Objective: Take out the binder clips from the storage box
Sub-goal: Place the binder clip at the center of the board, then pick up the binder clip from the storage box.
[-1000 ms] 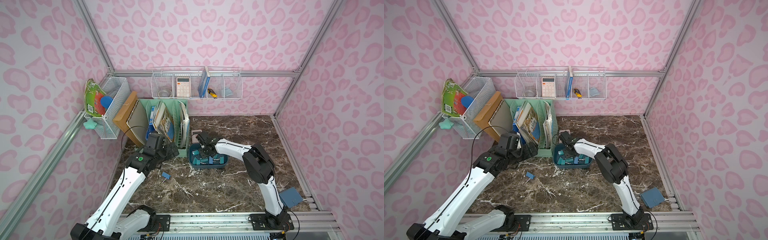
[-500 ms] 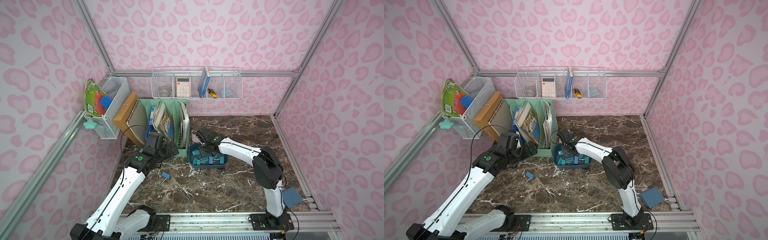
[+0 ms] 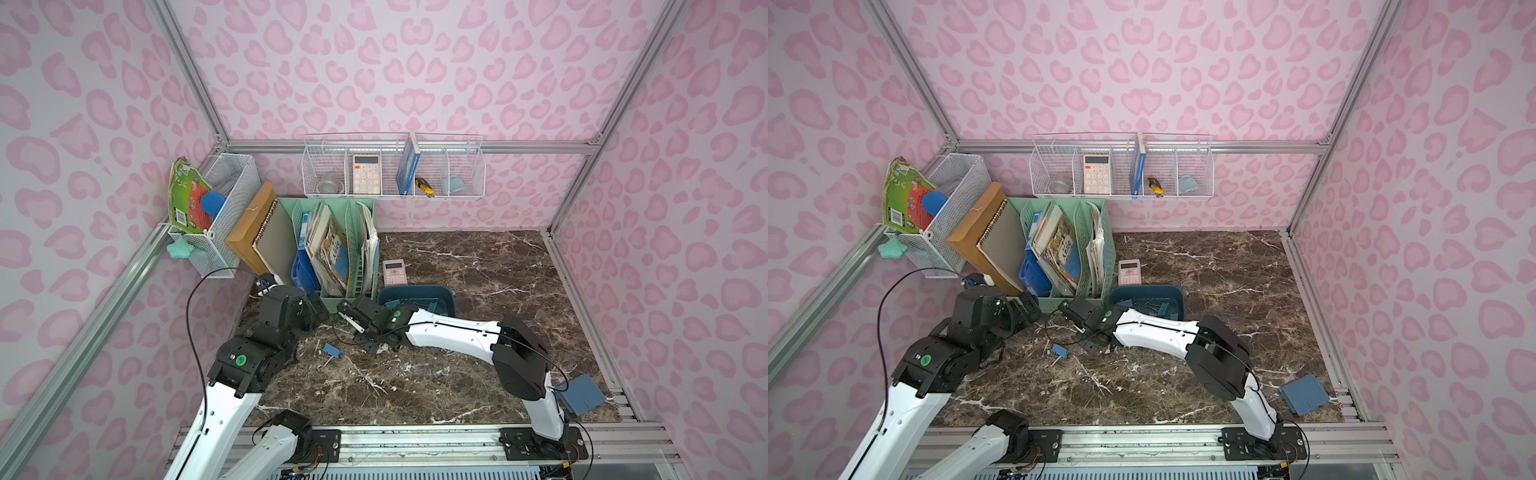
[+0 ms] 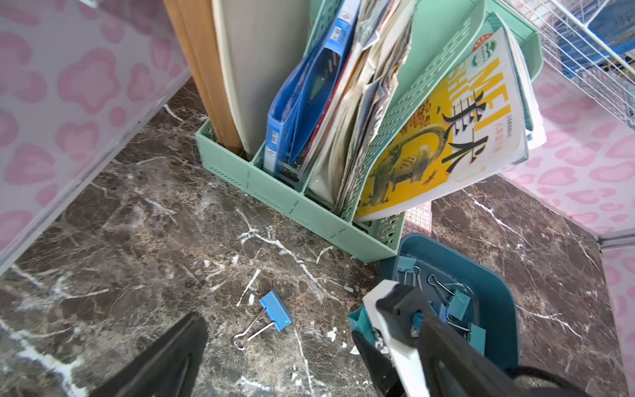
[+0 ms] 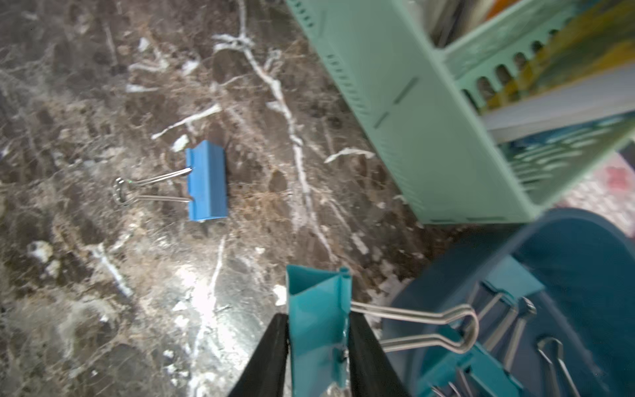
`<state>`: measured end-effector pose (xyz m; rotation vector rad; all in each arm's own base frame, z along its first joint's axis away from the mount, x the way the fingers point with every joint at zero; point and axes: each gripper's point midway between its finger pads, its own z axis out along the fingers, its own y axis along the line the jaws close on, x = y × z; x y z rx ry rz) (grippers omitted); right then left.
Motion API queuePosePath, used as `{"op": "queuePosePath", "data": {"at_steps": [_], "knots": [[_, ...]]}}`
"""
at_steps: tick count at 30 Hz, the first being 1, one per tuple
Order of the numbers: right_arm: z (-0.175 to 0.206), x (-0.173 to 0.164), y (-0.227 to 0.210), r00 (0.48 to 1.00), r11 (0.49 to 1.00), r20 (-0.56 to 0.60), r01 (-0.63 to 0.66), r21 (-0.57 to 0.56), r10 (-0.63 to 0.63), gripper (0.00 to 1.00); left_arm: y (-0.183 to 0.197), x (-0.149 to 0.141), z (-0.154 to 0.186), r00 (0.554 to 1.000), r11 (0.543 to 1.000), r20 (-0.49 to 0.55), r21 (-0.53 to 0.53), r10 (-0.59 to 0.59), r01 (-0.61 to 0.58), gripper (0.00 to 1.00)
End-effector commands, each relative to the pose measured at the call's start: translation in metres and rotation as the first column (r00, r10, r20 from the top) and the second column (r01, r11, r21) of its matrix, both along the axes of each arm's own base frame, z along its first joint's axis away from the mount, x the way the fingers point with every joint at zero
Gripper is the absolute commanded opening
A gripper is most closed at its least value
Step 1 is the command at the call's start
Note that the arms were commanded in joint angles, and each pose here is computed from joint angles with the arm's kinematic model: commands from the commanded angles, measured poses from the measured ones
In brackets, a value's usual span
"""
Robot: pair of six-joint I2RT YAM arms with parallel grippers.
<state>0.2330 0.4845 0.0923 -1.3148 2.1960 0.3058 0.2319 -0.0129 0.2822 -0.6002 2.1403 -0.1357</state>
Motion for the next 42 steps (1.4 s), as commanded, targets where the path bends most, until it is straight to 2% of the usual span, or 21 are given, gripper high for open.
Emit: {"op": "queuePosePath", "data": {"at_steps": [1, 7, 12, 16, 20, 23, 28, 31, 34, 37, 42], "knots": [[-0.004, -0.021, 0.020, 0.994, 0.994, -0.015, -0.109, 0.030, 0.110, 0.33, 0.017, -0.019, -0.003, 0.998, 0.998, -0.019, 0.034, 0.058, -0.058, 1.00], [-0.031, -0.044, 0.033, 0.985, 0.986, -0.044, -0.169, -0.008, 0.169, 0.33, 0.021, -0.033, -0.008, 0.998, 0.998, -0.021, 0.022, 0.061, -0.061, 0.99], [-0.050, -0.050, 0.039, 0.983, 0.984, -0.061, -0.177, -0.033, 0.175, 0.34, 0.019, -0.038, -0.014, 0.998, 0.999, -0.044, 0.017, 0.047, -0.047, 0.99], [-0.060, -0.049, 0.040, 0.984, 0.985, -0.071, -0.165, -0.051, 0.161, 0.40, 0.018, -0.039, -0.016, 0.998, 0.999, -0.047, 0.016, 0.034, -0.033, 0.99], [-0.046, -0.039, 0.035, 0.991, 0.991, -0.043, -0.125, -0.047, 0.123, 0.47, 0.014, -0.035, -0.016, 0.999, 1.000, -0.045, 0.008, 0.018, -0.018, 0.99], [-0.023, -0.019, 0.025, 0.997, 0.998, -0.052, -0.059, 0.007, 0.059, 0.51, 0.008, -0.028, -0.017, 0.999, 1.000, -0.042, -0.003, -0.001, 0.001, 1.00], [0.024, 0.027, -0.014, 0.994, 0.988, -0.057, 0.104, 0.118, -0.098, 0.57, -0.008, -0.008, -0.020, 0.997, 0.998, -0.053, -0.024, -0.053, 0.052, 1.00], [0.038, 0.053, -0.047, 0.977, 0.967, -0.060, 0.210, 0.143, -0.203, 0.58, -0.023, 0.008, -0.026, 0.992, 0.994, -0.080, -0.047, -0.098, 0.095, 0.99], [0.034, 0.079, -0.082, 0.946, 0.939, -0.087, 0.322, 0.118, -0.313, 0.55, -0.040, 0.024, -0.038, 0.981, 0.987, -0.132, -0.087, -0.143, 0.133, 0.95], [0.021, 0.096, -0.108, 0.906, 0.908, -0.118, 0.414, 0.063, -0.406, 0.45, -0.054, 0.038, -0.049, 0.967, 0.981, -0.191, -0.123, -0.171, 0.150, 0.93], [-0.004, 0.110, -0.122, 0.846, 0.861, -0.173, 0.509, -0.017, -0.503, 0.30, -0.073, 0.056, -0.062, 0.936, 0.970, -0.270, -0.157, -0.225, 0.187, 0.94]]}}
